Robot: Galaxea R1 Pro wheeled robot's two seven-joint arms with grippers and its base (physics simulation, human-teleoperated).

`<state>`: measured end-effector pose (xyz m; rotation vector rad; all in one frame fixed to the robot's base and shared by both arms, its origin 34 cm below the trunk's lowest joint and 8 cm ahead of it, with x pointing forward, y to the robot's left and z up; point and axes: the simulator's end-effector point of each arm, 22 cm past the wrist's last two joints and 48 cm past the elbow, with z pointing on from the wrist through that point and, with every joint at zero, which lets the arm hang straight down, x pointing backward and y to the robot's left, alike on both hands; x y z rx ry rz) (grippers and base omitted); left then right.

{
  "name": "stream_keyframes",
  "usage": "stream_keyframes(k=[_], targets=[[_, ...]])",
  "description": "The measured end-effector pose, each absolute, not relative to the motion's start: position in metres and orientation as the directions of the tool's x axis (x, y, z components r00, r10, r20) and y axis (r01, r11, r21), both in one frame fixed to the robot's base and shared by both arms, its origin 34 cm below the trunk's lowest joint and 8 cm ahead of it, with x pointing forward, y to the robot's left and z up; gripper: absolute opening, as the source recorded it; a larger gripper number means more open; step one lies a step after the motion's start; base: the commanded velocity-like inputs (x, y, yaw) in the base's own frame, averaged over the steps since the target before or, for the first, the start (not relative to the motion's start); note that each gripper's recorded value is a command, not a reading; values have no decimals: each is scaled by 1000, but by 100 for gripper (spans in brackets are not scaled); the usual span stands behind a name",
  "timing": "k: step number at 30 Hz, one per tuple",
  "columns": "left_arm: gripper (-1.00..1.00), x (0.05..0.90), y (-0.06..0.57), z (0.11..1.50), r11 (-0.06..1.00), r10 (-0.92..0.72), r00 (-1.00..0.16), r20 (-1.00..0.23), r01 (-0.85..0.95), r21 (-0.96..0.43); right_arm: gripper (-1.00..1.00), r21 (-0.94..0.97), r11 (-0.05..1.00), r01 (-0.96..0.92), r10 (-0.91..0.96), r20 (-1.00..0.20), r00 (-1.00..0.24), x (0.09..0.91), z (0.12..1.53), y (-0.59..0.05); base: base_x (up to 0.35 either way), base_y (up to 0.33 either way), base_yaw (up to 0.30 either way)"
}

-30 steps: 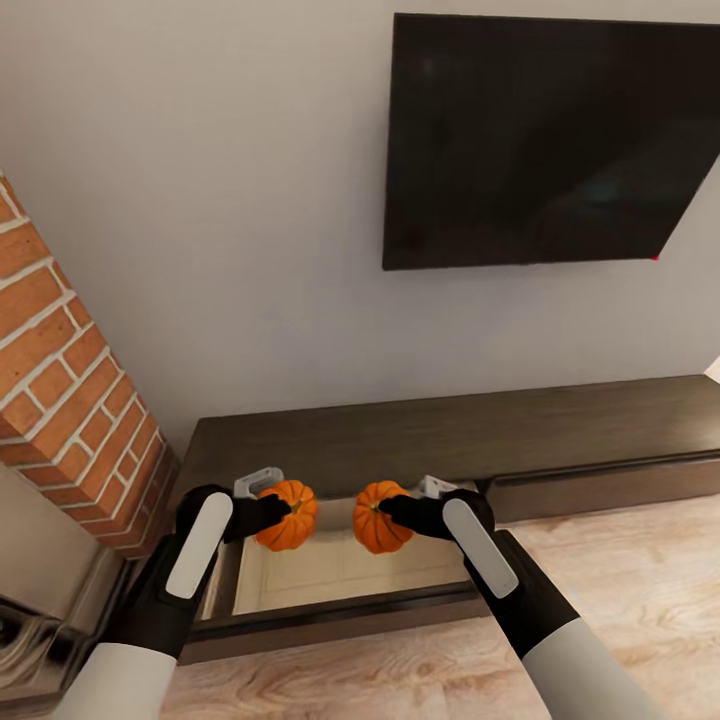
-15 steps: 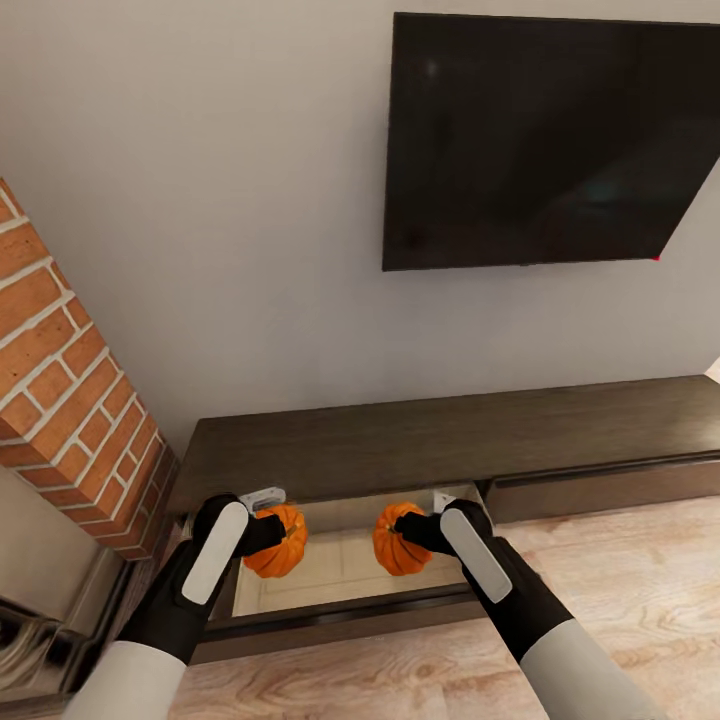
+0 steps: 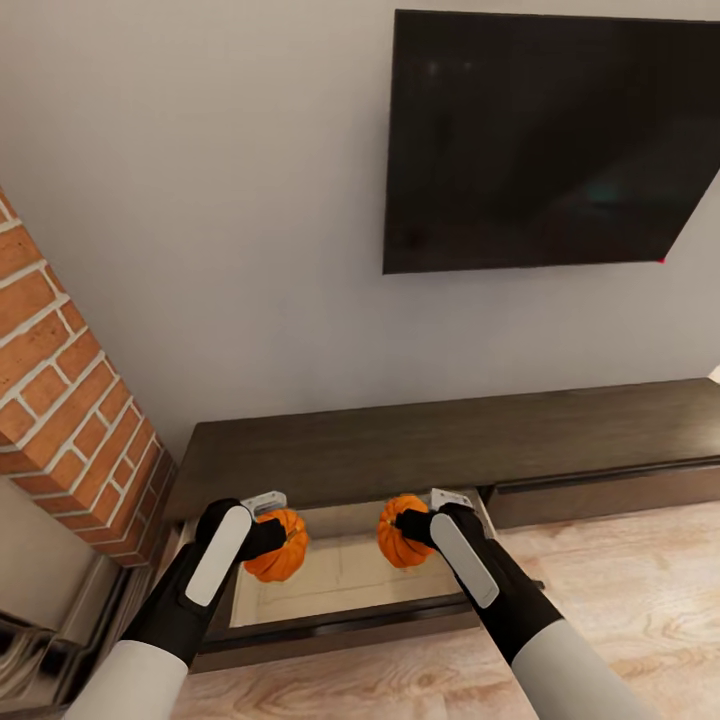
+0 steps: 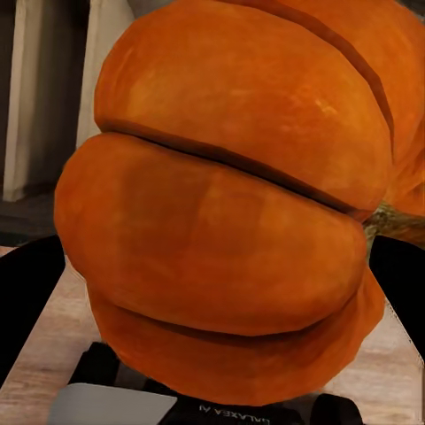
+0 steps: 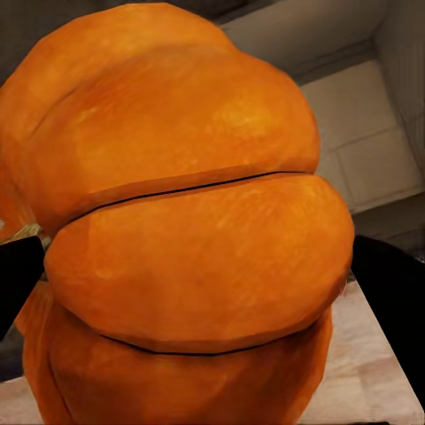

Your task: Place each of the two pumpkins and all three candles from the living room inside a cabinet in the living room (use any cabinet), then make sure every cabinet is closed, and position the cauldron so it is next to a table in the living room.

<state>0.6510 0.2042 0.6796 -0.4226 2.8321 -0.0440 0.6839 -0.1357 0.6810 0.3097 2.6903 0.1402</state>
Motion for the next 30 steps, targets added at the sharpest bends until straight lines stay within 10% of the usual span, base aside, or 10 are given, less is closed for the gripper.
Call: stream_keyframes(k=[30], targets=[[-100,654,194,674,958,-286,-917,-279,-274,-82,-100,159,977,143,197,-413,-889,681,674,-108,72,0,0]])
